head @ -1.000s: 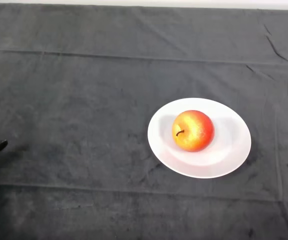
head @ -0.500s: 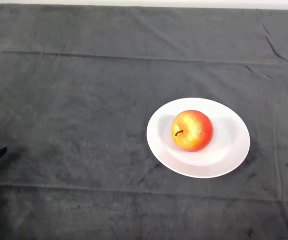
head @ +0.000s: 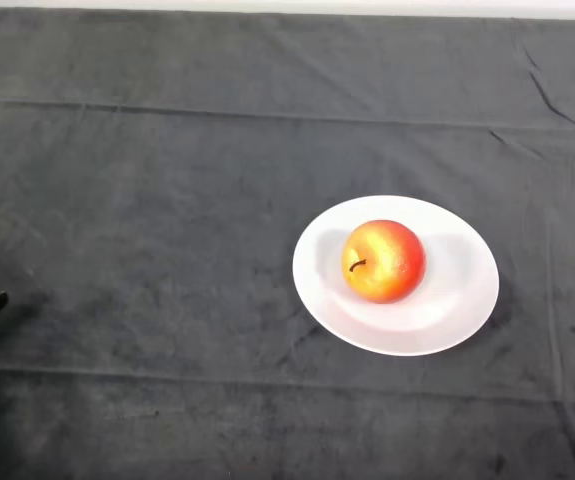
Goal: Move the apple to the plate
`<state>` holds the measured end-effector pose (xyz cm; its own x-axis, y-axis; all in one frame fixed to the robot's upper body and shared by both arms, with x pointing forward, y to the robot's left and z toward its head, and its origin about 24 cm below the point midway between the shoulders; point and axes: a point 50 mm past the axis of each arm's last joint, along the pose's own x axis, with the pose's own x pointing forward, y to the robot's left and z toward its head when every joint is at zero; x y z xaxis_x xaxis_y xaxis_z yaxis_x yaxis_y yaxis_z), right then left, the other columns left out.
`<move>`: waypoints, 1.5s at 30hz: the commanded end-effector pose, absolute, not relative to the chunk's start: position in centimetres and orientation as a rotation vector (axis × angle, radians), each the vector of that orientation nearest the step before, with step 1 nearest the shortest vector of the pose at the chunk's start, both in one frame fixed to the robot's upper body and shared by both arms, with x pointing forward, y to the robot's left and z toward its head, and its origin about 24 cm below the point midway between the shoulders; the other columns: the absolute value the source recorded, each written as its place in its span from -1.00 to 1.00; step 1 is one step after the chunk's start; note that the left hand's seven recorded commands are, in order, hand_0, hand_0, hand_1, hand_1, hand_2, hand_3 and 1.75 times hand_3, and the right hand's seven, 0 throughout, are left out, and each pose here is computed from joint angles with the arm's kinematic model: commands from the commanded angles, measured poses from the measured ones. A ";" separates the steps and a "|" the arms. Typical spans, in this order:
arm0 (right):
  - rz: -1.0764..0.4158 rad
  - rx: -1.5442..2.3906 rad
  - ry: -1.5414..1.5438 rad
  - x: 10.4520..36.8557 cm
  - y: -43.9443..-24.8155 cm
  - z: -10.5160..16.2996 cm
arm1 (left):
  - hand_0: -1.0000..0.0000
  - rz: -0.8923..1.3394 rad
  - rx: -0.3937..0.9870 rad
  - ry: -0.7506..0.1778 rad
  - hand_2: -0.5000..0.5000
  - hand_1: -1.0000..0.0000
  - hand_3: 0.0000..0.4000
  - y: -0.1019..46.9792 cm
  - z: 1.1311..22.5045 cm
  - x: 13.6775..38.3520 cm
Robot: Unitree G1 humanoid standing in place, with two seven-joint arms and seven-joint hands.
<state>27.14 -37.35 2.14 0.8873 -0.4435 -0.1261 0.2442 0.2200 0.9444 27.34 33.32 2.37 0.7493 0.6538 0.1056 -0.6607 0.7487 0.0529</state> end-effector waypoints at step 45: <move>-0.471 1.256 -0.225 27.2 -37.9 2.9 | 1.00 0.732 0.061 -0.022 0.00 1.00 -1.00 34.1 1.8 27.0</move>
